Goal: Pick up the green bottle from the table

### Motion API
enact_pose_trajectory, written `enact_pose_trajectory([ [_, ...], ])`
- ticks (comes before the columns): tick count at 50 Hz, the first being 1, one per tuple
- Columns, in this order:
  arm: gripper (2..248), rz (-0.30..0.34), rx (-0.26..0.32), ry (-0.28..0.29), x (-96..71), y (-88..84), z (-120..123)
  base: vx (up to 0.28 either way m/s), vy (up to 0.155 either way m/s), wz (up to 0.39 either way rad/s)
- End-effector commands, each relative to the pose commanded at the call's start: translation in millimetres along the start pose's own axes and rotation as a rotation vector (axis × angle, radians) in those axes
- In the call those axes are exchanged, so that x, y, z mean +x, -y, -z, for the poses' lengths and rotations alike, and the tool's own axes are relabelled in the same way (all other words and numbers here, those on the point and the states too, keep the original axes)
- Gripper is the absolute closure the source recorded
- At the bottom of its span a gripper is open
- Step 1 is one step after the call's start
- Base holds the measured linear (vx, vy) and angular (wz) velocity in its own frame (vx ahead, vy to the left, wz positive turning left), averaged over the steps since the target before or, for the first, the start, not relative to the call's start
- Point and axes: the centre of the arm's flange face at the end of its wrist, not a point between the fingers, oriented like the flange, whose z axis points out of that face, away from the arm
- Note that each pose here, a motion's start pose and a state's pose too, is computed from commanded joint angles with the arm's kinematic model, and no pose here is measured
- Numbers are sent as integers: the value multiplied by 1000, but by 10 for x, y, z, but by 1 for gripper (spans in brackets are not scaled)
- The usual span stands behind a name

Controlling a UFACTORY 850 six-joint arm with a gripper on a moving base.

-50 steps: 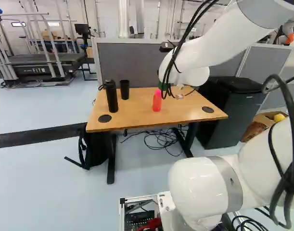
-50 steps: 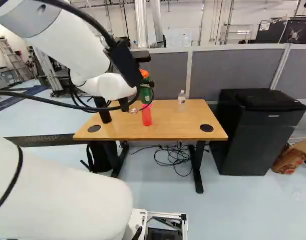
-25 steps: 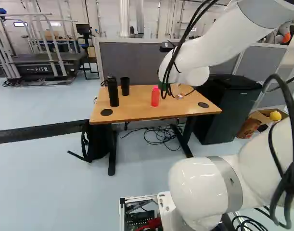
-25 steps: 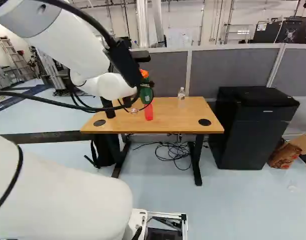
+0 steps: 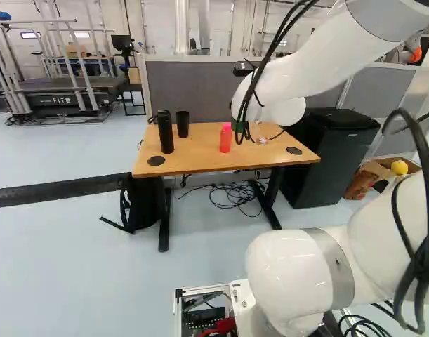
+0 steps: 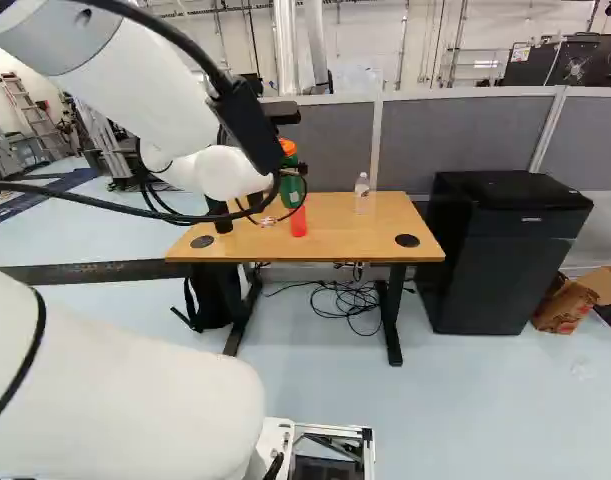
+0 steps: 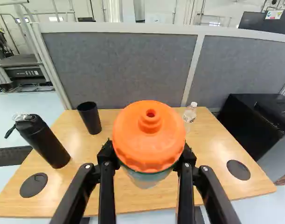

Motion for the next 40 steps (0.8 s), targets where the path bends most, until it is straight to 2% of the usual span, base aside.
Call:
enact_pose_trajectory([
  [25,130,0,0,0,-9,1,0,0,0,0],
  [40,130,1,3,3,-116,10,4,0,0,0],
])
